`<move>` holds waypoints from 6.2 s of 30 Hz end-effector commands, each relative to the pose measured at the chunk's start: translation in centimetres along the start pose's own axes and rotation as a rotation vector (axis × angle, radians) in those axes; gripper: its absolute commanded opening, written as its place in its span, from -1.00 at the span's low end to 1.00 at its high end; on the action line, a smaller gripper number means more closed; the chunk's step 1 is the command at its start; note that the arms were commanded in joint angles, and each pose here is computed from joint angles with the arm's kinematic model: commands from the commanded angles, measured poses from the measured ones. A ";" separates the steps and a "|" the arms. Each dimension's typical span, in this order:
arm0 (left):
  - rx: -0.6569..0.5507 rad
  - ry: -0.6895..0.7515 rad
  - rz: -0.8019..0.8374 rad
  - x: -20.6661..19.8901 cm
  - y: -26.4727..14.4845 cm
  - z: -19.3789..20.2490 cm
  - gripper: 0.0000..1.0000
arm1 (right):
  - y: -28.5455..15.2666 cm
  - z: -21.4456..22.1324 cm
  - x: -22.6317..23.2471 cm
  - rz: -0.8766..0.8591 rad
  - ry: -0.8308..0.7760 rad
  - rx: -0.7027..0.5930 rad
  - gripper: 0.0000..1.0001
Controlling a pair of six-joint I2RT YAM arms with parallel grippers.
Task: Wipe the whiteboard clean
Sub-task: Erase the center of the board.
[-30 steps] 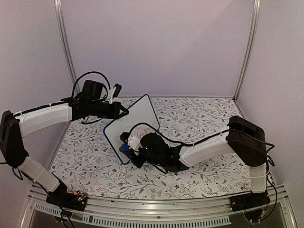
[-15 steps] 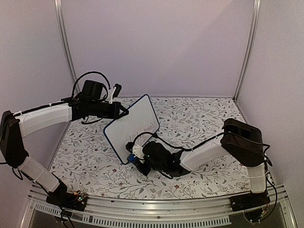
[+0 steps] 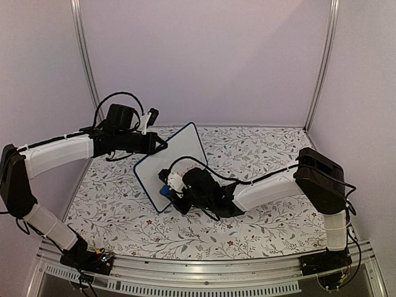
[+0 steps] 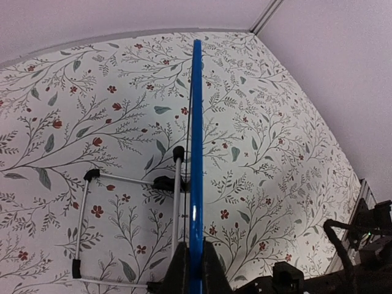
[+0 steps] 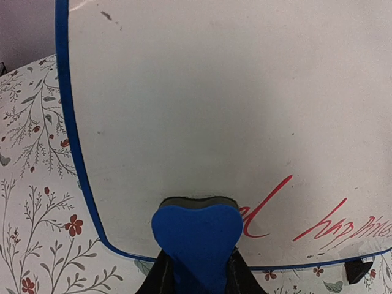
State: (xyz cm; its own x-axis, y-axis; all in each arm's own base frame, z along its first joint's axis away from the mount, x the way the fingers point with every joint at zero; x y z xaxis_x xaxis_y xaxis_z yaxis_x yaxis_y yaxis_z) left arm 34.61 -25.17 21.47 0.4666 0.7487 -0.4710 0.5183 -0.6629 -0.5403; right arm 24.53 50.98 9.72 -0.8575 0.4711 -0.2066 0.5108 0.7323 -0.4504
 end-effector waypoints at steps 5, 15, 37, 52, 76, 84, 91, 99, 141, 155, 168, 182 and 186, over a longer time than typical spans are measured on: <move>0.093 -0.040 0.015 -0.3 0.2 2.6 -1.00 | -0.1 -1.5 -3.7 0.035 0.045 -0.062 -0.67; 0.095 -0.041 0.016 -0.3 0.3 2.6 -1.00 | 0.1 3.4 -2.4 -0.018 0.056 0.023 -0.68; 0.101 -0.044 0.016 -0.2 0.5 2.7 -1.00 | -0.3 -7.3 -6.7 0.064 -0.006 -0.169 -0.67; 0.101 -0.048 0.015 -0.1 0.5 2.8 -1.00 | -3.1 -10.8 -8.0 0.110 0.018 -0.276 -0.67; 0.071 -0.060 0.010 0.4 -0.2 1.9 -1.00 | -2.6 -5.2 -5.2 0.039 0.069 -0.211 -0.67; 0.035 -0.060 0.006 0.6 -1.2 0.9 -1.00 | -2.5 -5.2 -5.1 0.029 0.098 -0.205 -0.67; 0.010 -0.040 -0.010 0.6 -1.8 0.5 -1.00 | -4.1 -6.0 -6.3 0.080 0.178 -0.199 -0.68; -0.015 -0.021 -0.014 0.4 -2.4 0.2 -1.00 | -6.3 -7.1 -7.2 0.103 0.215 -0.207 -0.66; 0.040 -0.066 -0.010 1.1 -0.8 1.4 -1.00 | 1.5 1.5 -5.5 -0.114 0.226 -0.021 -0.67; 0.052 -0.080 -0.006 1.2 -0.4 1.6 -1.00 | 1.2 6.8 -4.1 -0.146 0.244 0.135 -0.68; 0.053 -0.082 -0.009 1.2 -0.4 1.7 -1.00 | 1.1 6.6 -2.7 -0.162 0.167 0.150 -0.68; 0.054 -0.081 -0.008 1.2 -0.4 1.7 -1.00 | 0.2 -1.4 -4.7 -0.029 0.088 -0.002 -0.67; 0.054 -0.082 -0.007 1.2 -0.4 1.7 -1.00 | 0.0 -2.4 -5.1 -0.014 0.087 -0.032 -0.67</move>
State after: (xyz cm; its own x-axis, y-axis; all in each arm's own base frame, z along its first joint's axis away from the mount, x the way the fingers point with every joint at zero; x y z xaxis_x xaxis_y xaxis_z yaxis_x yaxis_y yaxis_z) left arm 34.41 -23.43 21.37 0.4144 0.7616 -0.4982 0.5328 -0.6468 -0.5456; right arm 27.56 48.39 7.19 -0.8854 0.4579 -0.0797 0.4192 0.7126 -0.5626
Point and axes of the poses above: each gripper's point midway between its finger pads, its own y axis out along the fingers, its own x axis along the line the jaws close on, z = x × y, the point moved 2 cm from there along -y, back along the fingers, and after that the axes turned 5 degrees about -y, right-handed, at the moved point
